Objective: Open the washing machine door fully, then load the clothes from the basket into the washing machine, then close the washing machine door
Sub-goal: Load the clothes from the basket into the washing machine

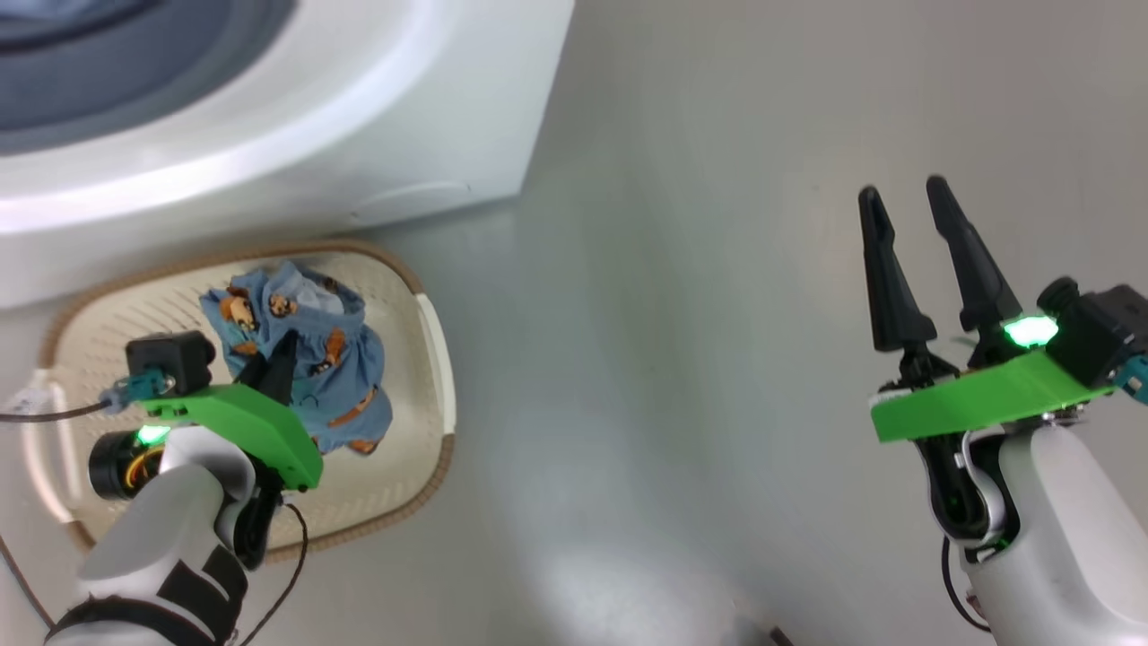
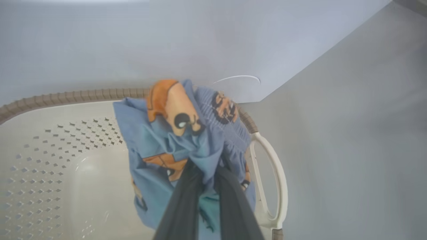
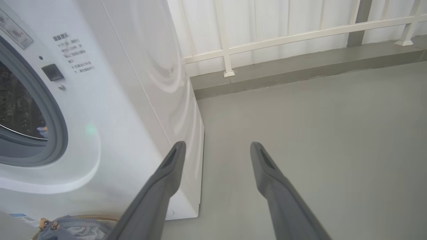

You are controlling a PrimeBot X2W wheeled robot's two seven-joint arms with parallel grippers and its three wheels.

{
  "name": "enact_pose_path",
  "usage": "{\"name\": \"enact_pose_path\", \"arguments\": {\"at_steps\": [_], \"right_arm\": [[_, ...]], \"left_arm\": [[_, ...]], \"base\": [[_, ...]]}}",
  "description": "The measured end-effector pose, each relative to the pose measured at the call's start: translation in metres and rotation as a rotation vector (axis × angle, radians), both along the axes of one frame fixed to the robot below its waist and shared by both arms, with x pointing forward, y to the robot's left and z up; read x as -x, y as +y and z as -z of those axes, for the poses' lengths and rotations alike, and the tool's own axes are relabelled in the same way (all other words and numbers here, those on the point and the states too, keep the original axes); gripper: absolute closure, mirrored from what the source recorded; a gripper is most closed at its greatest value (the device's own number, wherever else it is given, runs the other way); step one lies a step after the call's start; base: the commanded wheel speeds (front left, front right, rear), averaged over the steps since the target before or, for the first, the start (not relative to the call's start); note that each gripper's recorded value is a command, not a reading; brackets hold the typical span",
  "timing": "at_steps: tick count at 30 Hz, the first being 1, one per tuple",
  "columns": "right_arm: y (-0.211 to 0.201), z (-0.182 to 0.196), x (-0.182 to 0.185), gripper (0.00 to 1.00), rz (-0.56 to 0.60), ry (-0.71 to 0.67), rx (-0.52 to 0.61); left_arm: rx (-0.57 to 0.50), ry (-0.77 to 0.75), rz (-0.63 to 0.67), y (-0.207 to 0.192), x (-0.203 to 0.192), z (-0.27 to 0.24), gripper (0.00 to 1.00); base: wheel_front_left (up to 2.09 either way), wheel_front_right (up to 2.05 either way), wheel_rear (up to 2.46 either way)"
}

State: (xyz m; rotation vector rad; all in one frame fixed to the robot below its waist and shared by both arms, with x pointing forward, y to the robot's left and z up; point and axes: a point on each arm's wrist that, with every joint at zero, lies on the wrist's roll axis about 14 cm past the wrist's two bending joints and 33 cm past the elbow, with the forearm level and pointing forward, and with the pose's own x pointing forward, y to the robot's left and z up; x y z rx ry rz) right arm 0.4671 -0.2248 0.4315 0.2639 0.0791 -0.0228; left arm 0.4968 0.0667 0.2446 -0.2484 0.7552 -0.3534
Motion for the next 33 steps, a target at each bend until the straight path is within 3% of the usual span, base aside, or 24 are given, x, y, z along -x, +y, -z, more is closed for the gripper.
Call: {"name": "enact_pose_path", "arguments": {"at_steps": [7, 33], "right_arm": [[0.005, -0.016, 0.013, 0.00, -0.022, -0.025, 0.005], [0.020, -0.047, 0.048, 0.00, -0.080, -0.083, 0.005]], "left_arm": [[0.033, -0.159, -0.049, 0.014, -0.018, -0.057, 1.00], [-0.041, -0.611, -0.193, 0.071, 0.029, -0.194, 1.00]], "base": [[0.00, 0.00, 0.00], [0.00, 0.00, 0.00]]}}
